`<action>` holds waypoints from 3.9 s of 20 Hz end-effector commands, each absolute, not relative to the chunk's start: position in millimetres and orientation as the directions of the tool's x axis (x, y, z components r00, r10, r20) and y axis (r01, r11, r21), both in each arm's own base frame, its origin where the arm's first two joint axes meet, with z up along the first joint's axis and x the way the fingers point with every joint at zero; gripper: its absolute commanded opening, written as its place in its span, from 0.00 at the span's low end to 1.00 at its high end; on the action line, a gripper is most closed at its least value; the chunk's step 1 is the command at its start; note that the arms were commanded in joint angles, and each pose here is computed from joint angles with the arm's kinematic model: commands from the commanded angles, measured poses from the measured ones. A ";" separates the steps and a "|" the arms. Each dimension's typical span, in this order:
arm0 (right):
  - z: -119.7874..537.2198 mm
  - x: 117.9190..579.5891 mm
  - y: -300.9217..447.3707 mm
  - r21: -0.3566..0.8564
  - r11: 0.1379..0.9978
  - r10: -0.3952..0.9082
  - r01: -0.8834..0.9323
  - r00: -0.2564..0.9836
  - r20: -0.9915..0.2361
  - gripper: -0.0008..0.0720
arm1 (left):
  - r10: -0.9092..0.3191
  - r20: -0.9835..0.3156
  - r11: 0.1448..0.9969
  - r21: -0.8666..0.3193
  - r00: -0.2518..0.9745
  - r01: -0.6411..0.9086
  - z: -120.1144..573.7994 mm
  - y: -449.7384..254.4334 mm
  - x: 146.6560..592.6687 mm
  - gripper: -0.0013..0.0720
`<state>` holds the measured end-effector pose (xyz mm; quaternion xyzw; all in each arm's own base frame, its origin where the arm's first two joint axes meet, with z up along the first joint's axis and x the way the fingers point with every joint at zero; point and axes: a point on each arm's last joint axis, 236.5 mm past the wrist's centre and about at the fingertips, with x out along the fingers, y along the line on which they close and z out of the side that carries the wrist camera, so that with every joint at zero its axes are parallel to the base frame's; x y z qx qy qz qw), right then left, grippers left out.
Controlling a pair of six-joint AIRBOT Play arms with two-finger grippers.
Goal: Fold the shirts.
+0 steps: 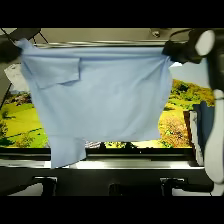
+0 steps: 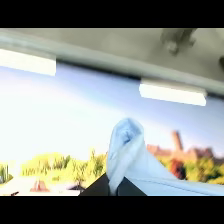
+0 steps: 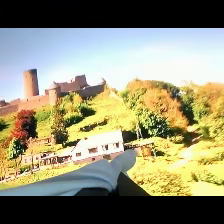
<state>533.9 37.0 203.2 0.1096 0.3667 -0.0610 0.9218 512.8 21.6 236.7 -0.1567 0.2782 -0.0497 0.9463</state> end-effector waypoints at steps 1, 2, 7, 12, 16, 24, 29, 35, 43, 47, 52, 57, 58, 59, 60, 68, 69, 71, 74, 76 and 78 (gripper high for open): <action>88.8 575.9 68.6 0.276 0.924 0.065 0.266 0.601 -0.797 0.08 | -0.245 -0.700 0.918 -0.390 0.671 -0.073 96.8 17.5 546.8 0.06; 66.6 576.9 79.1 0.304 0.912 0.103 0.276 0.563 -0.820 0.08 | -0.275 -0.722 0.905 -0.418 0.635 -0.084 70.2 9.9 551.9 0.06; 12.1 571.6 111.3 0.391 0.868 0.232 0.308 0.444 -0.865 0.19 | -0.404 -0.767 0.855 -0.510 0.499 -0.092 9.3 -36.7 548.5 0.14; 58.5 536.3 35.8 0.309 0.925 0.207 0.220 0.390 -0.897 0.69 | -0.379 -0.869 0.891 -0.435 0.319 -0.128 24.7 22.2 495.7 0.81; 55.1 451.3 -45.5 0.230 0.925 0.204 0.303 0.118 -0.972 0.65 | -0.389 -0.917 0.877 -0.397 0.087 -0.270 10.2 81.0 414.1 0.62; -1.3 383.3 -33.3 0.210 0.929 0.269 0.306 -0.166 -0.949 0.65 | -0.562 -0.824 0.785 -0.501 -0.078 -0.366 -79.2 33.1 319.2 0.60; -3.9 386.9 -32.4 0.222 0.931 0.273 0.288 -0.149 -0.950 0.65 | -0.529 -0.848 0.789 -0.495 0.005 -0.364 -99.9 27.1 337.6 0.60; -8.2 379.8 -33.1 0.212 0.935 0.267 0.284 -0.170 -0.949 0.66 | -0.484 -0.873 0.818 -0.474 0.053 -0.326 -107.6 18.9 357.2 0.51; -79.4 335.8 -1.7 0.282 0.891 0.360 0.355 -0.176 -0.916 0.71 | -0.500 -0.866 0.816 -0.482 0.030 -0.320 -103.8 14.1 351.7 0.06; -99.5 354.2 22.1 0.392 0.825 0.450 0.408 -0.053 -0.891 0.68 | -0.513 -0.858 0.812 -0.489 0.010 -0.319 -101.5 10.7 347.1 0.06; -105.6 366.3 22.0 0.401 0.798 0.449 0.449 0.000 -0.893 0.26 | -0.511 -0.859 0.813 -0.492 0.021 -0.310 -96.0 10.7 348.1 0.06; -44.2 396.6 13.8 0.435 0.848 0.413 0.301 0.138 -0.900 0.08 | -0.513 -0.833 0.812 -0.550 0.208 -0.197 -16.4 10.1 397.7 0.05; -5.1 416.9 2.7 0.416 0.879 0.362 0.233 0.241 -0.901 0.08 | -0.476 -0.821 0.837 -0.533 0.314 -0.125 28.5 14.7 420.3 0.05; 43.9 437.2 -8.4 0.382 0.911 0.306 0.155 0.364 -0.879 0.08 | -0.435 -0.791 0.863 -0.503 0.430 -0.052 82.8 17.4 440.0 0.05; 105.0 453.4 -18.4 0.331 0.940 0.248 0.082 0.503 -0.828 0.08 | -0.388 -0.727 0.888 -0.459 0.567 0.020 149.7 18.3 455.7 0.05; 573.6 271.3 -37.4 -0.079 0.987 -0.116 0.138 0.966 0.233 0.08 | -0.193 0.282 0.976 -0.039 0.940 0.213 591.8 -34.5 259.2 0.06; 568.7 257.0 -34.0 -0.071 0.988 -0.117 0.134 0.971 0.207 0.08 | -0.185 0.313 0.977 -0.044 0.932 0.208 594.8 -36.9 242.5 0.06; 563.1 237.7 -33.2 -0.068 0.987 -0.133 0.148 0.974 0.181 0.08 | -0.177 0.325 0.975 -0.073 0.929 0.212 591.8 -39.4 227.9 0.06; 566.6 224.9 -36.8 -0.079 0.981 -0.159 0.177 0.968 0.195 0.08 | -0.178 0.340 0.974 -0.072 0.923 0.215 595.7 -41.7 219.9 0.06; 560.8 230.4 -40.3 -0.030 0.984 -0.169 0.177 0.971 0.171 0.08 | -0.178 0.331 0.972 -0.086 0.927 0.217 593.5 -40.4 224.7 0.06; 542.6 250.9 -44.4 0.016 0.986 -0.169 0.168 0.981 0.095 0.08 | -0.168 0.296 0.974 -0.096 0.940 0.204 584.8 -33.1 243.7 0.06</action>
